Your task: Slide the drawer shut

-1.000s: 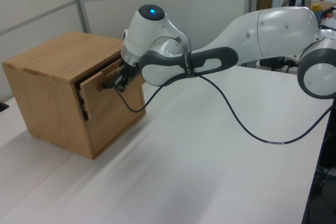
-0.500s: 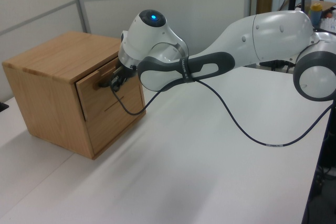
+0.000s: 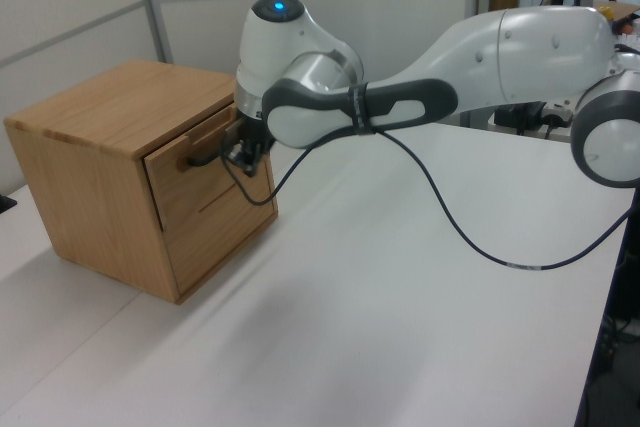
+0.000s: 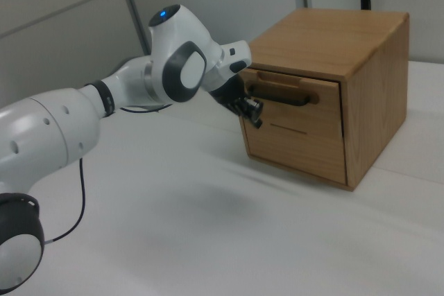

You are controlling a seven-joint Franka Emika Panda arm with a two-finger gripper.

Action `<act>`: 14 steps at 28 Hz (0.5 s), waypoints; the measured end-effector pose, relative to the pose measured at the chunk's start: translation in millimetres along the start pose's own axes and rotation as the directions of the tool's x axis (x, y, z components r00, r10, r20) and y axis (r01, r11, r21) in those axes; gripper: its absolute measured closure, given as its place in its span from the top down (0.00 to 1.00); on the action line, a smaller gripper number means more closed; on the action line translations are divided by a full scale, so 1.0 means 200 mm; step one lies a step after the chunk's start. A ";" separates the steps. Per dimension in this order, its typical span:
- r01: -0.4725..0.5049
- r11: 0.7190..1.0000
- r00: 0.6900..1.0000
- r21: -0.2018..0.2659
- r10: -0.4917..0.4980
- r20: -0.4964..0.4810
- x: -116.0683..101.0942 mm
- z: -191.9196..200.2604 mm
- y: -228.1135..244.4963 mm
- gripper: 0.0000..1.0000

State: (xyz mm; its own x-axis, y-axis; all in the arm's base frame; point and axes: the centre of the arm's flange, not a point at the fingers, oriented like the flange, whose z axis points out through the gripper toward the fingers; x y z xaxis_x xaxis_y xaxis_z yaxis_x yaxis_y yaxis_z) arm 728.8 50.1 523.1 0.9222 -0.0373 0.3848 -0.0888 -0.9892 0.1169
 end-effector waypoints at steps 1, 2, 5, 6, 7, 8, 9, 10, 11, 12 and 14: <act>0.000 1.000 0.999 -0.009 0.000 0.050 -0.03 -0.02 0.01 0.01; 0.000 1.000 0.997 -0.011 0.001 0.080 -0.05 -0.04 0.01 0.01; -0.006 1.000 0.983 0.009 0.005 0.182 -0.11 -0.11 0.03 0.01; -0.005 1.000 0.980 0.013 0.003 0.199 -0.12 -0.14 0.04 0.01; -0.005 1.000 0.976 0.017 0.001 0.218 -0.13 -0.16 0.04 0.01; -0.005 1.000 0.972 0.019 0.000 0.235 -0.15 -0.19 0.04 0.01; -0.003 1.000 0.968 0.020 -0.002 0.251 -0.16 -0.22 0.05 0.01; -0.001 1.000 0.964 0.019 -0.004 0.266 -0.17 -0.25 0.05 0.01; 0.000 1.000 0.958 0.016 -0.004 0.287 -0.19 -0.29 0.06 0.01; 0.000 1.000 0.954 0.013 -0.004 0.300 -0.20 -0.32 0.07 0.01; 0.000 1.000 0.943 0.009 -0.002 0.332 -0.24 -0.37 0.08 0.01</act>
State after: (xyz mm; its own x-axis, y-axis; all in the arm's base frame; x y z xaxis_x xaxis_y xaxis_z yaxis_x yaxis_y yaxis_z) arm 655.8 46.2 575.4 0.9951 -0.0799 0.0590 -0.0860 -0.9903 0.1089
